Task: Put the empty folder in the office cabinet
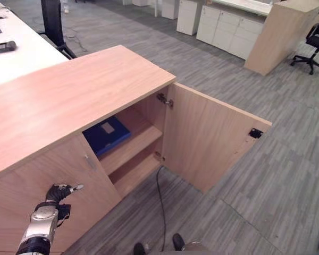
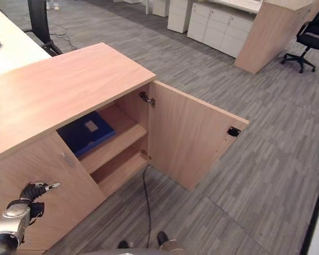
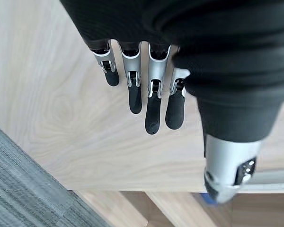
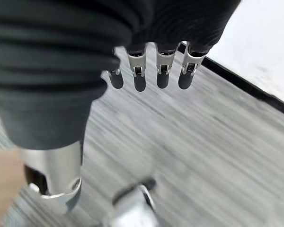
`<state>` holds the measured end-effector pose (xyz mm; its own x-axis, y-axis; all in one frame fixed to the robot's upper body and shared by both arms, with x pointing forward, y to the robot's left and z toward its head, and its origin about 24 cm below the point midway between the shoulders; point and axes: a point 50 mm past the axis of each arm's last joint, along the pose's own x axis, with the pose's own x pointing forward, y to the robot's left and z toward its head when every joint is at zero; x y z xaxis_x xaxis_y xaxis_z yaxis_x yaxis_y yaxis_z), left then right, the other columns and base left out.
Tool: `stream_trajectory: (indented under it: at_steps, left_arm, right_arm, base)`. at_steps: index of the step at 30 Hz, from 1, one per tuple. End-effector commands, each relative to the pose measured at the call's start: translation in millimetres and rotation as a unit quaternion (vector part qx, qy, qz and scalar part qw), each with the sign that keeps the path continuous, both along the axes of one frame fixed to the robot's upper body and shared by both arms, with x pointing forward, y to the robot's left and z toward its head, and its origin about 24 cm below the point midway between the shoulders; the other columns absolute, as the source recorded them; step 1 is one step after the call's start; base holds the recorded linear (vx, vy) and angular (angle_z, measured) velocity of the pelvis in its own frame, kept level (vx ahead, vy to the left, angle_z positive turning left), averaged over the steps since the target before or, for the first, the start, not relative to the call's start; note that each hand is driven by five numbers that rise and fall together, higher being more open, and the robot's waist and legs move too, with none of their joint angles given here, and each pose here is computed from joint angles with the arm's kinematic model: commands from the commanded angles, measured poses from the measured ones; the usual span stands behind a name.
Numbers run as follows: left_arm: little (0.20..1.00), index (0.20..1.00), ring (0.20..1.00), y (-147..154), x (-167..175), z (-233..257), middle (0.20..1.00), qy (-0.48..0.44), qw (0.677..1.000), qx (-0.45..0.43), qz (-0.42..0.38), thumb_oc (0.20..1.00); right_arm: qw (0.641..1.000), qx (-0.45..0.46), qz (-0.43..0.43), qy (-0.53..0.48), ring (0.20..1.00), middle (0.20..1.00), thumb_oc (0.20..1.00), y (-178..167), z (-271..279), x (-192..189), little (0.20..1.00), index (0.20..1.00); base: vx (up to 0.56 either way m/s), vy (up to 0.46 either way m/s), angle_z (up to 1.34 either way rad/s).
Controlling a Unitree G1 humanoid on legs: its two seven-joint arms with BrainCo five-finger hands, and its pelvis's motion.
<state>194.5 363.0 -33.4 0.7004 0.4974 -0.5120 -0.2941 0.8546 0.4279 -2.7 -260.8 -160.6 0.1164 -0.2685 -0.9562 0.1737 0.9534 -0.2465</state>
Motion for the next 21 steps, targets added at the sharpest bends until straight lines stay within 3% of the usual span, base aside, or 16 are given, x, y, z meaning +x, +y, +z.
stream_trajectory:
  at_steps: [1, 8, 9, 11, 17, 19, 21]
  left_arm:
    - [1.0, 1.0, 1.0, 42.5, 25.5, 65.9, 1.0, -0.113, 0.987, 0.097, 0.057, 1.0]
    - [1.0, 1.0, 1.0, 40.9, 23.0, 65.3, 1.0, -0.126, 0.986, 0.09, 0.061, 1.0]
    - [1.0, 1.0, 1.0, 38.1, 23.1, 62.9, 1.0, -0.127, 0.987, 0.081, 0.057, 1.0]
    - [1.0, 1.0, 1.0, 14.3, 23.3, 53.6, 1.0, -0.145, 0.987, 0.064, 0.018, 1.0]
    - [1.0, 1.0, 1.0, -15.7, 6.8, 28.1, 1.0, -0.132, 0.991, 0.028, -0.012, 1.0]
    - [1.0, 1.0, 1.0, -35.3, -2.9, 18.9, 1.0, -0.112, 0.99, 0.002, -0.081, 1.0]
    - [1.0, 1.0, 1.0, -38.2, -7.4, 14.4, 1.0, -0.104, 0.99, -0.017, -0.094, 1.0]
  right_arm:
    - [0.999, -0.007, 0.023, -0.045, 1.0, 1.0, 1.0, 1.2, 1.2, 32.3, 1.0, 1.0]
    - [0.999, -0.008, -0.011, -0.052, 1.0, 1.0, 1.0, -7.9, 3.1, 31.3, 1.0, 1.0]
    - [0.998, -0.017, -0.027, -0.045, 1.0, 1.0, 1.0, -16.4, 4.6, 27.4, 1.0, 1.0]
    - [0.991, -0.08, -0.107, -0.033, 1.0, 1.0, 1.0, -65.6, 21.6, 15.8, 1.0, 1.0]
    - [0.974, -0.135, -0.172, -0.055, 1.0, 1.0, 1.0, -102.6, 41.6, 12.8, 1.0, 1.0]
    - [0.958, -0.193, -0.195, -0.086, 1.0, 1.0, 1.0, -136.2, 65.4, 22.6, 1.0, 1.0]
    - [0.954, -0.206, -0.199, -0.091, 1.0, 1.0, 1.0, -144.3, 71.9, 24.0, 1.0, 1.0]
  base:
    - [-0.01, 0.032, -0.18]
    - [-0.02, 0.005, -0.1]
    - [-0.01, -0.003, -0.08]
    - [0.0, -0.006, -0.02]
    - [0.0, -0.002, -0.01]
    - [0.01, -0.011, 0.02]
    - [0.01, -0.012, 0.12]
